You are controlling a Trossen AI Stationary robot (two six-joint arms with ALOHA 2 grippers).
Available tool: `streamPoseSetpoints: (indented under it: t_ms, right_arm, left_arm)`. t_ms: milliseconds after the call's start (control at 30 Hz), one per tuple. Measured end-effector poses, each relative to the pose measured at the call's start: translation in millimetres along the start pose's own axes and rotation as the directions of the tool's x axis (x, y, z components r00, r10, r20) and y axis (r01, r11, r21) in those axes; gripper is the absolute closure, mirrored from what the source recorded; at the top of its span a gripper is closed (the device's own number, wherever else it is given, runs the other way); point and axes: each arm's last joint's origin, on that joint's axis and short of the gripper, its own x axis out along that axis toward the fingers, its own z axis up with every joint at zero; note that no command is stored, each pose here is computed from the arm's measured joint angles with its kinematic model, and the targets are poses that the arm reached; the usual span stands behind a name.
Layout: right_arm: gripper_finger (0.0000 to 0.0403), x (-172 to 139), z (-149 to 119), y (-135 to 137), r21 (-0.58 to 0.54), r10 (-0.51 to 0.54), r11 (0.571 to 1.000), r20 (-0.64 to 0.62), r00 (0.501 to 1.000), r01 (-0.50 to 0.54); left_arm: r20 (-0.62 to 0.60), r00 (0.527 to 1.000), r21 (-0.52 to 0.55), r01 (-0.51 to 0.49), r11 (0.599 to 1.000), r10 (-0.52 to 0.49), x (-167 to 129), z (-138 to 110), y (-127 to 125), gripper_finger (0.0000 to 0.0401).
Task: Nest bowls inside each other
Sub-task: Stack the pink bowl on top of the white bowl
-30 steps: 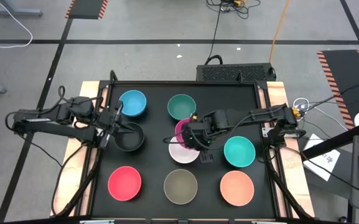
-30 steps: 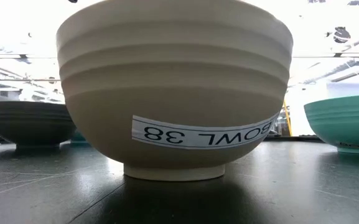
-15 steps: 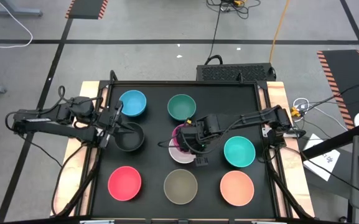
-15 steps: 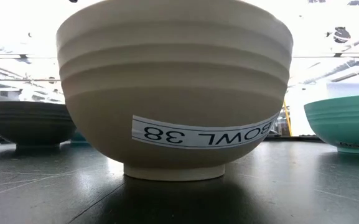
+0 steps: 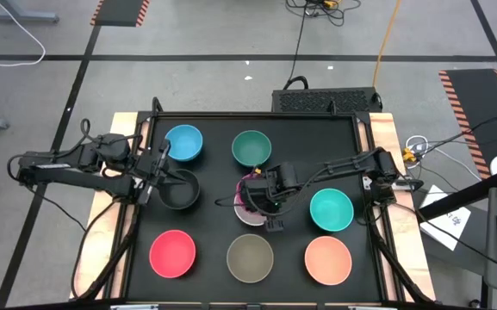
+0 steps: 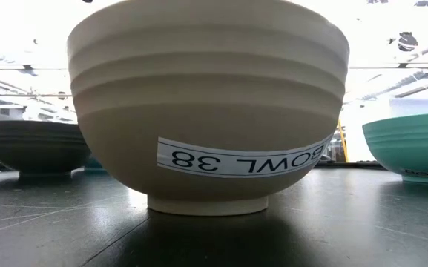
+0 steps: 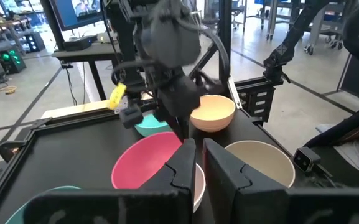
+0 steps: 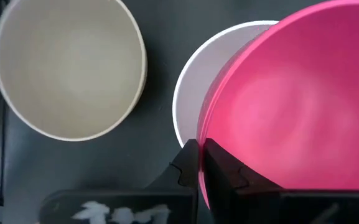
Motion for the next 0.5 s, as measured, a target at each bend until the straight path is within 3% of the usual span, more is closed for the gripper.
streamPoseSetpoints:
  t_ms: [267, 500]
  right_arm:
    - [0.0401, 12.7, 1.9, -1.5, 0.011, -0.001, 1.000, -0.033, 0.999, 0.001]
    - [0.0351, 10.6, 3.9, -0.7, 0.025, 0.013, 1.000, -0.004, 1.000, -0.013]
  left_arm:
    - [-0.006, 1.000, -0.002, 0.002, 1.000, -0.002, 0.0, -0.6, -0.1, 0.0366]
    - [-0.022, 1.000, -0.010, 0.004, 1.000, -0.004, 0.0, -2.2, -0.3, 0.0366]
